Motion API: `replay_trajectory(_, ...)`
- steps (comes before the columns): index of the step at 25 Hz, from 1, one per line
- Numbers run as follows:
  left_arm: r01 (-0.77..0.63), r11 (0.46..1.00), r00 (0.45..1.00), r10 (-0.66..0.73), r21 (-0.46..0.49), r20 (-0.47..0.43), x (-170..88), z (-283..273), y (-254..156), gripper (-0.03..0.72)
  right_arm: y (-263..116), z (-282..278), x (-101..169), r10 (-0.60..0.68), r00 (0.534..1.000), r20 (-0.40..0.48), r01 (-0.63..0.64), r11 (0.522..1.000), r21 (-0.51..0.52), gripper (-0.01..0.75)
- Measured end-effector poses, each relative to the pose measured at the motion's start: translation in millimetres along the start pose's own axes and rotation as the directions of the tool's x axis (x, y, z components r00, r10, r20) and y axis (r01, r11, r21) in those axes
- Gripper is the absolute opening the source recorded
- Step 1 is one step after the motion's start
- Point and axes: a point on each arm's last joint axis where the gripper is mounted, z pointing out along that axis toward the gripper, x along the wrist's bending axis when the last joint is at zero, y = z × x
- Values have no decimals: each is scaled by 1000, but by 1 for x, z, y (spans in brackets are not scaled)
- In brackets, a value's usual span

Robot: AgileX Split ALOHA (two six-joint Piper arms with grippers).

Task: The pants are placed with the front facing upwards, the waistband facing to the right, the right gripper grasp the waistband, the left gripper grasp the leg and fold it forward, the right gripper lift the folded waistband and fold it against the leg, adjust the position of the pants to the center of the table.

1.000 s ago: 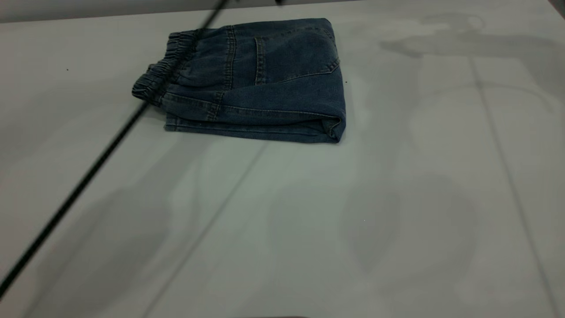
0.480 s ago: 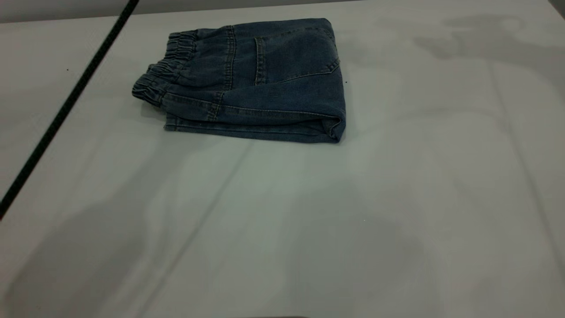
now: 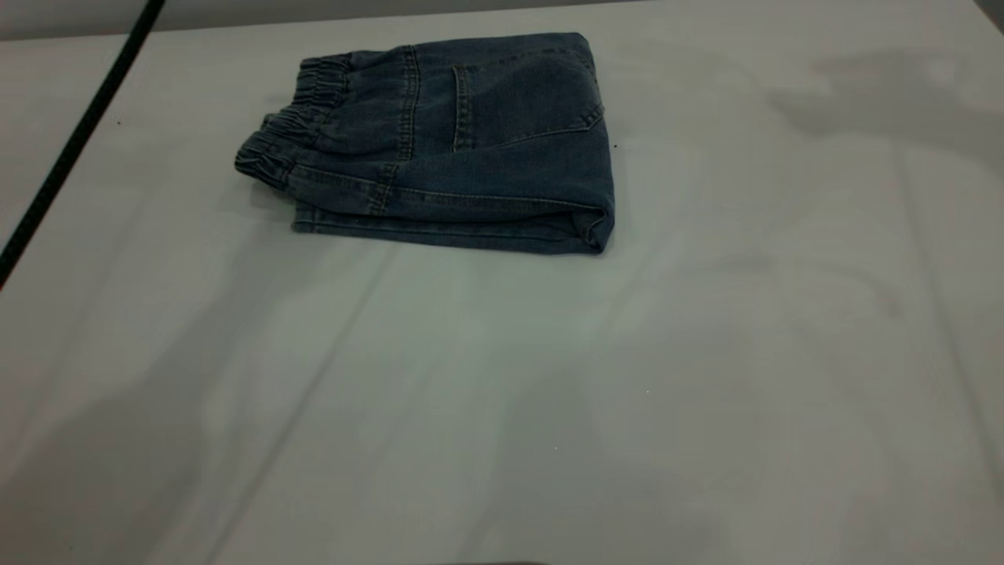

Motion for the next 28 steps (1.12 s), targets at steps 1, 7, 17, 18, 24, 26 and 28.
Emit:
replay_trajectory(1, 2, 1000, 1000, -2, -7, -2, 2, -4, 0, 547, -6, 0, 0, 9, 1000, 6, -10, 1000, 18, 503)
replay_trajectory(7, 21, 996, 1000, -22, -84, -7, 13, -53, 2, 547, -64, -30, 14, 13, 999, 40, -18, 994, 104, 503)
replay_trajectory(17, 17, 993, 999, -21, -116, -40, 30, -137, -39, 547, -145, -98, 57, -61, 998, 2, 61, 997, 42, 502)
replay_trajectory(18, 16, 993, 999, -20, -113, -41, 31, -143, -46, 547, -157, -100, 59, -63, 998, 0, 63, 997, 49, 502)
replay_trajectory(24, 43, 993, 998, -48, -108, -39, 35, -181, -90, 547, -231, -126, 73, -137, 991, 2, 137, 990, 11, 502)
replay_trajectory(26, 87, 993, 996, -89, -86, -26, 32, -183, -105, 547, -253, -136, 79, -166, 986, 7, 166, 986, -24, 502)
replay_trajectory(28, 125, 990, 992, -125, -67, -2, 29, -186, -119, 547, -278, -147, 85, -200, 980, 14, 201, 977, -71, 502)
